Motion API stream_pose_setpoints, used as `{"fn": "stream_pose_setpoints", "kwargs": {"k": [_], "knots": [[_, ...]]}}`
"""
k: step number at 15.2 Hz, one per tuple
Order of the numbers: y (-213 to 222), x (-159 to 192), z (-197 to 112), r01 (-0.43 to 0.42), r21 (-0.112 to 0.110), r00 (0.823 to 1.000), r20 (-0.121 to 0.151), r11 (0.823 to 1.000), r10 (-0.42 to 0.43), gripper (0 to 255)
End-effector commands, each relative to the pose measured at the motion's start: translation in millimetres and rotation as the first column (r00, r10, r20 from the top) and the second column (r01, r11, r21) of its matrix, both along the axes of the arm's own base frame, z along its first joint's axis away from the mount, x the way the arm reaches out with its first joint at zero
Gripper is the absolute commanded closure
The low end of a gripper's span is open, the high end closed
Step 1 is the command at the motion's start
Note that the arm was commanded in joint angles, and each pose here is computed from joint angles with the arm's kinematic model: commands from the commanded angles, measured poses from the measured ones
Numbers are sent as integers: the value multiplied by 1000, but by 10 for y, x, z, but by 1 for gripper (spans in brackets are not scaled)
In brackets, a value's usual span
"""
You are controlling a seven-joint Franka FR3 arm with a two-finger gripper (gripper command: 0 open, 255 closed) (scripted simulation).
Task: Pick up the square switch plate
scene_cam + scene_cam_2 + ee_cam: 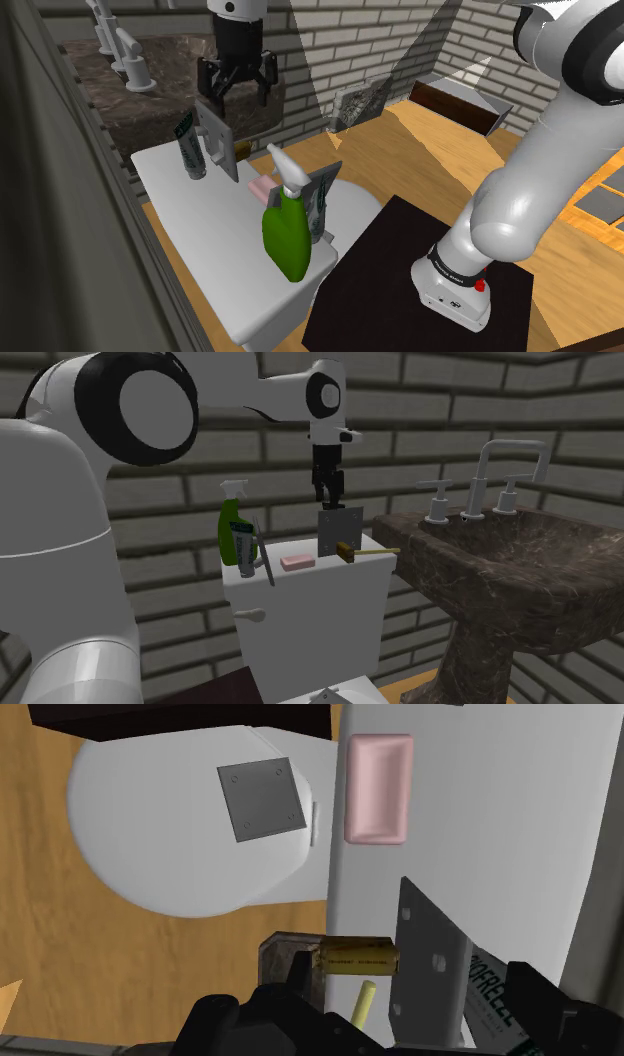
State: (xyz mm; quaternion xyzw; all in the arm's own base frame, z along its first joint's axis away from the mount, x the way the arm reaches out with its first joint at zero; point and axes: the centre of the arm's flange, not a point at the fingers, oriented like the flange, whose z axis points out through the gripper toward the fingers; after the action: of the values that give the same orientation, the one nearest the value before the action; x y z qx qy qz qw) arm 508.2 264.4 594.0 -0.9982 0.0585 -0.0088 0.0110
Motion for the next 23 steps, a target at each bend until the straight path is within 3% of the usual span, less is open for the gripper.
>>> {"fn": "stream_pose_setpoints", "kwargs": {"k": [1, 12, 13, 23], "knots": [[172, 195, -25, 13, 7, 1000, -1, 1000, -13, 0], [305, 322, -432, 20, 11, 1000, -1, 1000, -20, 0], [309, 322, -431, 20, 11, 1000, -1, 1000, -20, 255], [305, 321, -379, 20, 11, 1000, -1, 1000, -20, 255]]}}
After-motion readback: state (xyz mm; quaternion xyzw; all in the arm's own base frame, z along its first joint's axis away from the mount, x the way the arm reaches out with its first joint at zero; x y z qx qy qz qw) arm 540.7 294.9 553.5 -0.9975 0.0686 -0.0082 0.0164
